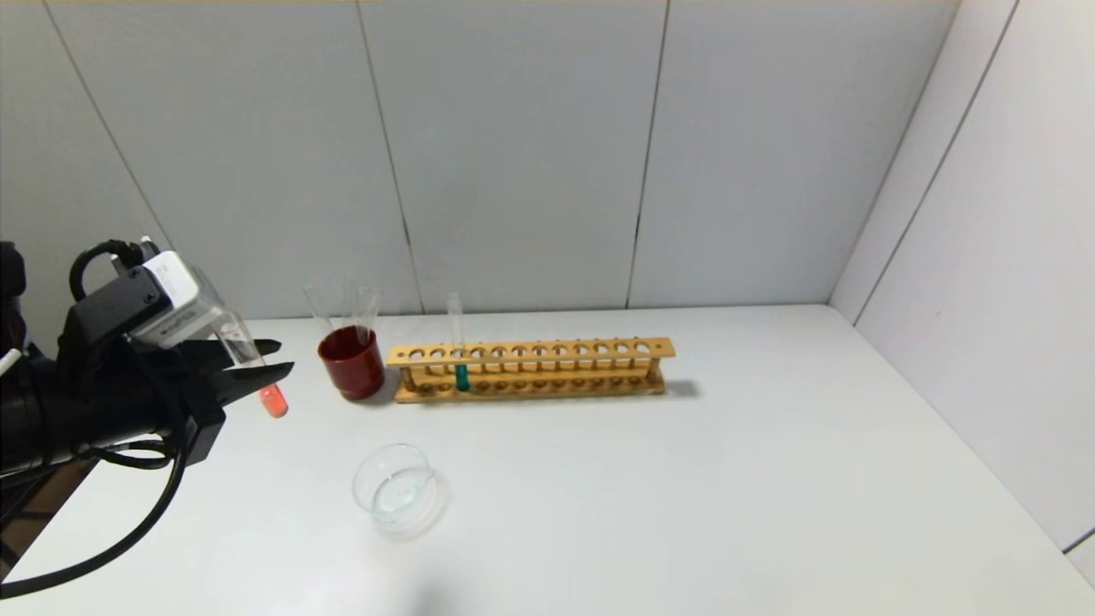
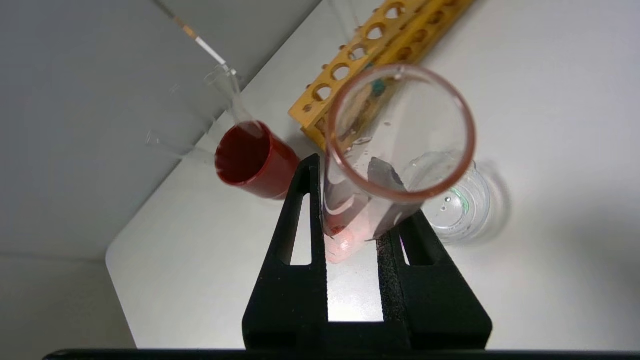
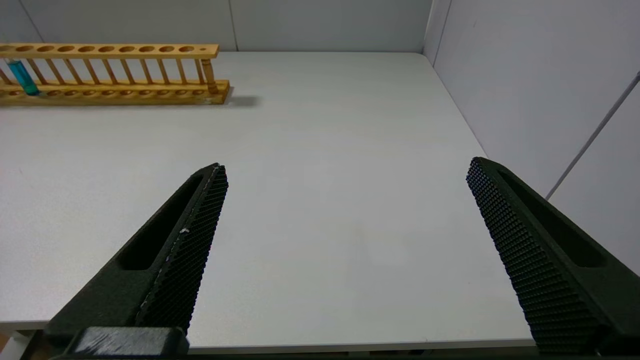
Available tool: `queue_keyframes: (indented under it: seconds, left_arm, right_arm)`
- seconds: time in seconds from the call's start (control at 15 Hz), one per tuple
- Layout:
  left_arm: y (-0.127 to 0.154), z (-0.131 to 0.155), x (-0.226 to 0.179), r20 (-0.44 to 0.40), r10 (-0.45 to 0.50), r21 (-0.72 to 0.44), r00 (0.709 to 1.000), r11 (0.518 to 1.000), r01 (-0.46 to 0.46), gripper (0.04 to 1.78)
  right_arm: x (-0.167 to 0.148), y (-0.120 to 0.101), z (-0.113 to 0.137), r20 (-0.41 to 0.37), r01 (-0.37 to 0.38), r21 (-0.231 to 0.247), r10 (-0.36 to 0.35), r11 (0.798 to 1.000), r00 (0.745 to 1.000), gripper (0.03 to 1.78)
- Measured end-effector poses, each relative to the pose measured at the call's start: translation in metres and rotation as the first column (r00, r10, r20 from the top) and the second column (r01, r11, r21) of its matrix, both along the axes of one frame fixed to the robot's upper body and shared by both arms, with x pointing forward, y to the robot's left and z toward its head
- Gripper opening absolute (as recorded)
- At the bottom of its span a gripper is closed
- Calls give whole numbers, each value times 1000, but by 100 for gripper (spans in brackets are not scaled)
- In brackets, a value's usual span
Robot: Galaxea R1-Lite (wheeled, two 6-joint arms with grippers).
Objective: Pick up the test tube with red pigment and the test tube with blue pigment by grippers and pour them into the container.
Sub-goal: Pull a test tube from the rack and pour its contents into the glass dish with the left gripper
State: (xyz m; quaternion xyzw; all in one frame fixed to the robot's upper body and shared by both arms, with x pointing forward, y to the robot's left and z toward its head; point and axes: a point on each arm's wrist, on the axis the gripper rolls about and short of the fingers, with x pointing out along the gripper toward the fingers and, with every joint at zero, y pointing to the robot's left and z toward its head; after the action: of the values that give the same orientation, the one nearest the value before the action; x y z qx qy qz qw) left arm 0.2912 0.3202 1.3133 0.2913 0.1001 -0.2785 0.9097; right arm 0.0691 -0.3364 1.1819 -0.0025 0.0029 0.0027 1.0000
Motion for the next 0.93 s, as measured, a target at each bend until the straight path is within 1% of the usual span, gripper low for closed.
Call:
queue_keyframes:
  seconds: [0.13,0.27,0.4,0.53,0.73,0.87,0.93]
  left_arm:
    - [3,-7,-1,-14,-40,99,999,994,41,33]
    - [8,-14,1,-17,-76,221,997,972,78,33]
    - [14,-17,7,10,-126,349,992,930,115,33]
    - [16,-20,16,34,-176,441,984,886,143,33]
    - [18,-25,28,60,-249,551,967,816,176,33]
    - [17,-28,32,66,-297,605,953,771,198,33]
    - [17,-29,33,66,-325,638,943,741,210,33]
  right_arm:
    - [0,0,0,0,0,0,0,1000,1000,175]
    - [0,0,0,0,0,0,0,1000,1000,175]
    - [0,0,0,0,0,0,0,1000,1000,175]
    - [0,0,0,0,0,0,0,1000,1000,175]
    - [0,0,0,0,0,0,0,1000,1000,175]
    - [0,0,0,0,0,0,0,1000,1000,175]
    - [0,0,0,0,0,0,0,1000,1000,175]
